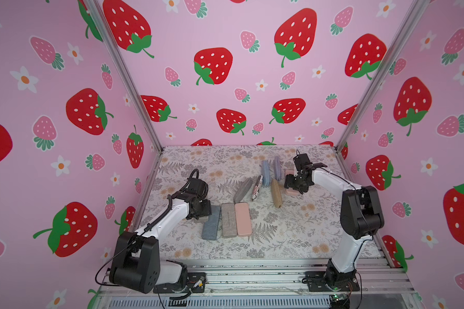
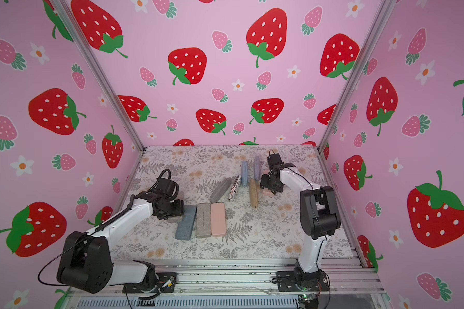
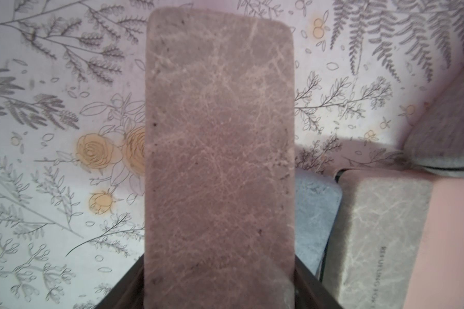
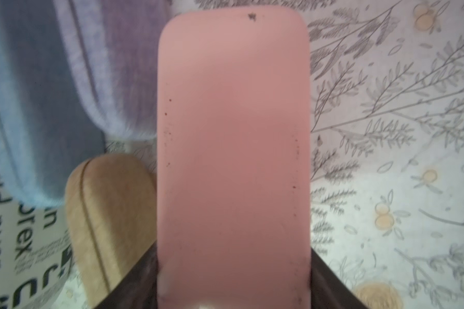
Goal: Close the glasses case
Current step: Pick up the glasses case at the center of the board, then move the glasses case to the center of the board.
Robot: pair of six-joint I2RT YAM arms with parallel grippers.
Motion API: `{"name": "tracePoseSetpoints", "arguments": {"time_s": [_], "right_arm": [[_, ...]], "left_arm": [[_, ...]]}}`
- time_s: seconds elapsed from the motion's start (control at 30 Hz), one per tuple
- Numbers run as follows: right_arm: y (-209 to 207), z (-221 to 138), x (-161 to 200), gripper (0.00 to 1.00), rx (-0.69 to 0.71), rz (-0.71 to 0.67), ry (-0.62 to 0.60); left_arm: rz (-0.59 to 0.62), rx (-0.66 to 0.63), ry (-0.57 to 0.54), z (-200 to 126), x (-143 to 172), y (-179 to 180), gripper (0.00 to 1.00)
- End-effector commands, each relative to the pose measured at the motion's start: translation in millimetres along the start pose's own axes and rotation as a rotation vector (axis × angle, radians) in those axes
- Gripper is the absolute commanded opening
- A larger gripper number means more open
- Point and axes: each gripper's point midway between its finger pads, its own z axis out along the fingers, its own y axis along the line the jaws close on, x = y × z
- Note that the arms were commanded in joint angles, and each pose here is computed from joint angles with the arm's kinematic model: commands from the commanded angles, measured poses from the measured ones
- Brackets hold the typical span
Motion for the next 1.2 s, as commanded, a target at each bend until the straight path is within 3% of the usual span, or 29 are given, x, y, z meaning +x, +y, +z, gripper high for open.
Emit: {"name": "tracePoseSetpoints", "arguments": {"time_s": [0.0, 0.4, 0.7, 0.97, 1.17], "right_arm": [[7.9, -19.1, 22.8, 0.49, 0.018, -0.019, 0.006], [21.6, -63.9, 78.5, 0.50, 0.029, -0.077, -0.034], [16.7, -82.1, 107.4, 0.51, 0.014, -0.087, -0.031], [13.1, -89.3, 125.7, 0.51, -0.009, -0.075, -0.032], [9.7, -92.1, 132.3, 0.50, -0.003, -0.073, -0.028]], "left_arm": [[-0.026, -0.037, 0.004, -2.2, 8.5, 10.9, 0.68], [-0.120, -0.204, -0.079, -8.5, 14.0, 48.0, 0.68], [-0.123, -0.166, 0.015, 22.6, 30.0, 37.5, 0.68], [-0.086, -0.138, 0.044, 31.2, 30.7, 23.6, 0.68], [-0.020, -0.101, 0.064, 37.8, 41.1, -5.5, 0.67]]}}
